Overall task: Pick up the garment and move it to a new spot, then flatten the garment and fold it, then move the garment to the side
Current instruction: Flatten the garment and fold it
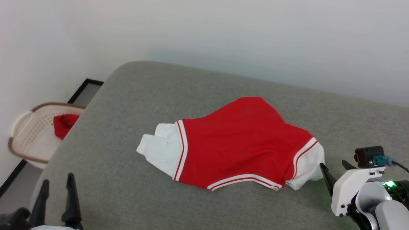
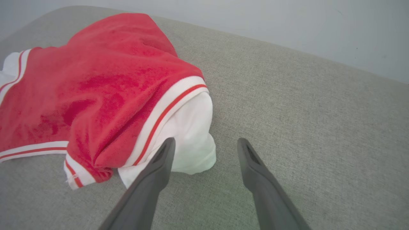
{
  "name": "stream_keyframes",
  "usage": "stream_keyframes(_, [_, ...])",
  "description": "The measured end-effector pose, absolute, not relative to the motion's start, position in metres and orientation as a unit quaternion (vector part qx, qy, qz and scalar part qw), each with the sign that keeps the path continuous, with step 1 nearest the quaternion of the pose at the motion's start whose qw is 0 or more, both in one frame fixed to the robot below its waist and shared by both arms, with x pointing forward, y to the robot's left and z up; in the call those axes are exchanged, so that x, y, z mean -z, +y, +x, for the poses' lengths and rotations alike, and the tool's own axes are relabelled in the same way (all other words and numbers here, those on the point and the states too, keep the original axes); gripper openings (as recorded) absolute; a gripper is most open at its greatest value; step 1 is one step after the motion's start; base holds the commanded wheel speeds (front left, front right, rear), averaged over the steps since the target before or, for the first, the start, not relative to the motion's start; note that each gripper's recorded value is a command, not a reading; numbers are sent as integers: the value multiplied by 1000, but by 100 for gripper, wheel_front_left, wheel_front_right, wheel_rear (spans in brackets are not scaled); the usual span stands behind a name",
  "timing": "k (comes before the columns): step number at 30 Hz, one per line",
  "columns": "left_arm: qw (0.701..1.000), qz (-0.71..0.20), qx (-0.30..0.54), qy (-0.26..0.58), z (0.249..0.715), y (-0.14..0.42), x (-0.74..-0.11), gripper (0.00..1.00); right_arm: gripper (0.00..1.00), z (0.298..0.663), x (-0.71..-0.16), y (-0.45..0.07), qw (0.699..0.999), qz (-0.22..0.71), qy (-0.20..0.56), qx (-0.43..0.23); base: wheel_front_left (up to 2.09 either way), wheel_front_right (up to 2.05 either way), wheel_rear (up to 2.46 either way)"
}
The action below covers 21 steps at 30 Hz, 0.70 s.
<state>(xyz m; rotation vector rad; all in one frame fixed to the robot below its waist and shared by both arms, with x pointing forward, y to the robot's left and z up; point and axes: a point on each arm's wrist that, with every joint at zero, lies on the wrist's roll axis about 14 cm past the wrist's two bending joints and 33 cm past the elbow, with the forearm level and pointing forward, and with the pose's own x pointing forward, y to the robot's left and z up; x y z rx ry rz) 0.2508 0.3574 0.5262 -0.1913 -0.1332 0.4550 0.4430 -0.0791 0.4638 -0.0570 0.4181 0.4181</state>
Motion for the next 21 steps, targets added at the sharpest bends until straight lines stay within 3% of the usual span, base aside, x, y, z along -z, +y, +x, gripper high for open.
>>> stream_keyframes(21, [962,-105,-245,-60,256,354,-510,100,100,469,-394,-49,907,-61,347,-231,0,0,0])
